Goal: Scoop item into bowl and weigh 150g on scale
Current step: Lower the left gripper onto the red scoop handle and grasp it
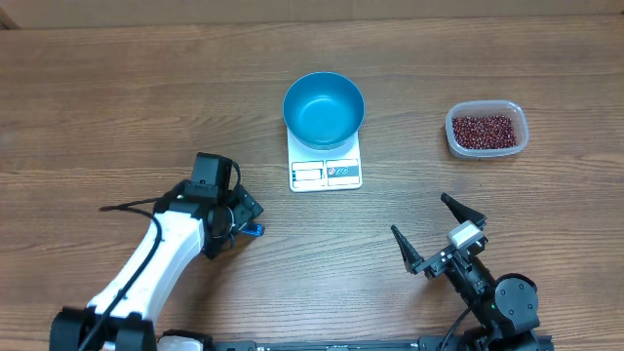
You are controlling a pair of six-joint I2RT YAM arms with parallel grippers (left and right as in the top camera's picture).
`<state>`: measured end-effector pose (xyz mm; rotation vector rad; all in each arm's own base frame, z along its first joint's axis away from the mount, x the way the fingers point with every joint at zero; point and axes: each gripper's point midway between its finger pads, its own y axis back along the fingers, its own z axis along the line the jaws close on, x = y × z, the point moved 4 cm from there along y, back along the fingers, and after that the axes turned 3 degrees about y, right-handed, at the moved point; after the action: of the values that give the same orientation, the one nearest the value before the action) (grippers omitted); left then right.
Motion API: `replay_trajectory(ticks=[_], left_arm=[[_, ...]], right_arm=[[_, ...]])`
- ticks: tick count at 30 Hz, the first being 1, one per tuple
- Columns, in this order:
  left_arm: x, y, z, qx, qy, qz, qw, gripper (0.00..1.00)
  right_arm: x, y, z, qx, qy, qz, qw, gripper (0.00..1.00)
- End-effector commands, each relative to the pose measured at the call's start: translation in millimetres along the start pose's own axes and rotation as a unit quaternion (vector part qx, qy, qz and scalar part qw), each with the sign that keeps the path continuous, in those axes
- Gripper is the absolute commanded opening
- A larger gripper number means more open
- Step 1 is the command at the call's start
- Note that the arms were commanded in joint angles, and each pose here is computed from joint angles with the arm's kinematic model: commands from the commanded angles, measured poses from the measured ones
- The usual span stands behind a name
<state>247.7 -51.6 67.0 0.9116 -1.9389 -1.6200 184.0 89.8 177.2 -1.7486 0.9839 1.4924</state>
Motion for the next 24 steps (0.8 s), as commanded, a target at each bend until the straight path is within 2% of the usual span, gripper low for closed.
replay_trajectory(ticks=[1,6,8,11,14,24], left_arm=[[3.8,-9.7,2.8,-0.014,0.018,0.012,1.000,0.92],[0.8,-23.8,4.4,-0.031,0.036,0.011,0.999,0.90],[-1.0,-28.3,3.9,-0.037,0.044,0.009,0.998,0.86],[-5.6,-32.3,1.3,-0.047,0.049,0.005,0.998,0.74],[-8.6,-33.8,-2.4,-0.060,0.051,0.010,0.997,0.68],[-16.0,-45.0,2.2,-0.128,0.060,0.028,0.990,0.68]], right_arm=[[1.9,-0.2,-0.3,0.004,-0.003,-0.001,1.000,1.00],[1.9,-0.2,-0.3,0.004,-0.003,-0.001,1.000,1.00],[1.9,-0.2,-0.3,0.004,-0.003,-0.001,1.000,1.00],[1.9,-0.2,-0.3,0.004,-0.003,-0.001,1.000,1.00],[1.9,-0.2,-0.3,0.004,-0.003,-0.001,1.000,1.00],[1.9,-0.2,-0.3,0.004,-0.003,-0.001,1.000,1.00]])
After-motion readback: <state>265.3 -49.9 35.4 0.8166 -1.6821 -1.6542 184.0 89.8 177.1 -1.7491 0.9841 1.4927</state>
